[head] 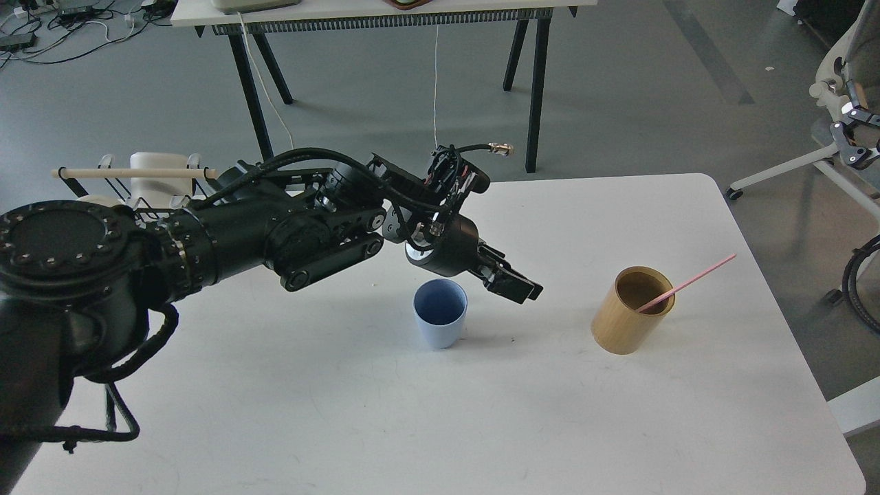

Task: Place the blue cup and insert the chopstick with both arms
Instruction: 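Withdraw the left gripper up and away from the blue cup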

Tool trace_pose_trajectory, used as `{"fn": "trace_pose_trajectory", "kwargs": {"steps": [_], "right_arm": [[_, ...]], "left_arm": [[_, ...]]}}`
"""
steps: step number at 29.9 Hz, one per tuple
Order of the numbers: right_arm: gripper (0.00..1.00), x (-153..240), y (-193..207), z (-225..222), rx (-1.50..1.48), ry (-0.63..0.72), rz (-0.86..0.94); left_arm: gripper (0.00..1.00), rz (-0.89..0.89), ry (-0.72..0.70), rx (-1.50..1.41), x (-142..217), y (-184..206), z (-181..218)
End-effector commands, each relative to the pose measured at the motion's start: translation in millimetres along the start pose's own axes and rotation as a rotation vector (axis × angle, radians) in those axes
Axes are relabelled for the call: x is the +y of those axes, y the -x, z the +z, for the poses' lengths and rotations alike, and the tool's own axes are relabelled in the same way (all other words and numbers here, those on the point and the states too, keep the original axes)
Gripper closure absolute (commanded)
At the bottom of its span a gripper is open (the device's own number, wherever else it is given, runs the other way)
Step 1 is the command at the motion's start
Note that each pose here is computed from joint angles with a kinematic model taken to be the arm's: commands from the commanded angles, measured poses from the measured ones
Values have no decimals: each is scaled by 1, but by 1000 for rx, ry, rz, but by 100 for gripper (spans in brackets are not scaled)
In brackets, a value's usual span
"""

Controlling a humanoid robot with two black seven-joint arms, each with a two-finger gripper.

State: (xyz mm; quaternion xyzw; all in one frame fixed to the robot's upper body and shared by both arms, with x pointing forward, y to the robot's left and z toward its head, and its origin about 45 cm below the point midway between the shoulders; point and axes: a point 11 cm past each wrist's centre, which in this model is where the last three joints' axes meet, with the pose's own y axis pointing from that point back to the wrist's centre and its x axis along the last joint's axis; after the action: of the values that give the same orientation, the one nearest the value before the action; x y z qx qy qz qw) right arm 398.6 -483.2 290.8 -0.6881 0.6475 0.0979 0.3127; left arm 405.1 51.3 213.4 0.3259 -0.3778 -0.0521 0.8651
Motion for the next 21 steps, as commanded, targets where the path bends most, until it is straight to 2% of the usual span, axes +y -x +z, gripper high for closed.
{"fn": "trace_pose_trajectory", "kwargs": {"steps": [1, 9, 16, 21], "right_arm": [[0, -4, 18, 5, -39, 5, -48], [0, -7, 34, 8, 61, 75, -133], [0, -13, 61, -12, 505, 217, -369], [0, -3, 100, -19, 844, 328, -623]], "left_arm": [[5, 187, 76, 181, 33, -13, -15], [4, 601, 312, 566, 86, -18, -39], [4, 876, 478, 699, 145, -20, -48], [4, 979, 518, 741, 176, -19, -58]]}}
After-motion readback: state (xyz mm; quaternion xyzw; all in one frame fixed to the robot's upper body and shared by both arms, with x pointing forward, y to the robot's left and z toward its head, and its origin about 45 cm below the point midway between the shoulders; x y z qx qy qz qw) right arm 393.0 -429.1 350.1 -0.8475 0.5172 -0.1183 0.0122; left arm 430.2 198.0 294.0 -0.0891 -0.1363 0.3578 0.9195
